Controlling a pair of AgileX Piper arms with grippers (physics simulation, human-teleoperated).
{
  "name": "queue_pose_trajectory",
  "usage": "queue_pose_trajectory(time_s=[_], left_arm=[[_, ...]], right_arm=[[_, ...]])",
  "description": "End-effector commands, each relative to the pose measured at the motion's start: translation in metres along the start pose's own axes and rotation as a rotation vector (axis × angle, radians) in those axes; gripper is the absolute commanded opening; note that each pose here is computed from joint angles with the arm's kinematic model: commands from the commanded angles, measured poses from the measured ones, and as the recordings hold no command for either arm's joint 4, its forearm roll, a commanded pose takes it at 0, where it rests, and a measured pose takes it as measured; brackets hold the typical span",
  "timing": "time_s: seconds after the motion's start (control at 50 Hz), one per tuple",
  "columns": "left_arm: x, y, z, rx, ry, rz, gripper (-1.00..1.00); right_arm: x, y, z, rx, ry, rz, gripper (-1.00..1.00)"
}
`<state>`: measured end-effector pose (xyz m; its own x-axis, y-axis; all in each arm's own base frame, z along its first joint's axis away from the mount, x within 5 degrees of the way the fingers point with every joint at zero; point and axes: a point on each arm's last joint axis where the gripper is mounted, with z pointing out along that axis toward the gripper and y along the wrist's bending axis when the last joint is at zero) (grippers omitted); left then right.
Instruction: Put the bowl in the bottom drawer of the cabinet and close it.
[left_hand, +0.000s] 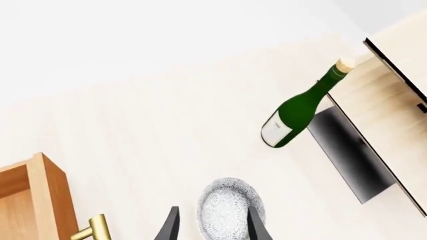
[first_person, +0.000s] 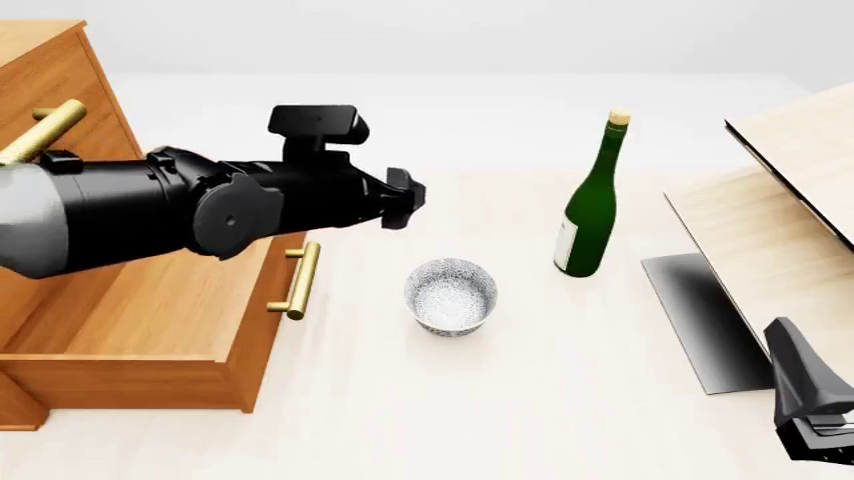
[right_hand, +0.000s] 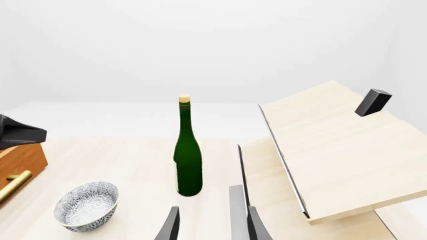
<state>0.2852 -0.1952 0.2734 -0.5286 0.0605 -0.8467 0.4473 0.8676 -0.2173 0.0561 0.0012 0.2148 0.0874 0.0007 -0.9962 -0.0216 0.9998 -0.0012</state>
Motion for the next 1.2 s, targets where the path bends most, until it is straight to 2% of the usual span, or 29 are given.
queue_pose_trajectory(time_s=[0.02, 0.54, 0.8, 1.2], left_arm=[[0.015, 0.013, 0.020, -0.033, 0.042, -0.030, 1.00], [0.033, 0.013, 0.036, -0.038, 0.094, -0.069, 1.00], [0.040, 0.019, 0.046, -0.056, 0.124, -0.085, 1.00], [0.040, 0.025, 0.061, -0.076, 0.141, -0.100, 1.00]], right_arm=[[0.000, 0.000, 0.000, 0.000, 0.000, 0.000, 1.00], [0.000, 0.000, 0.000, 0.000, 0.000, 0.000, 1.00], [0.000, 0.000, 0.000, 0.000, 0.000, 0.000, 1.00], [0.000, 0.000, 0.000, 0.000, 0.000, 0.000, 1.00]])
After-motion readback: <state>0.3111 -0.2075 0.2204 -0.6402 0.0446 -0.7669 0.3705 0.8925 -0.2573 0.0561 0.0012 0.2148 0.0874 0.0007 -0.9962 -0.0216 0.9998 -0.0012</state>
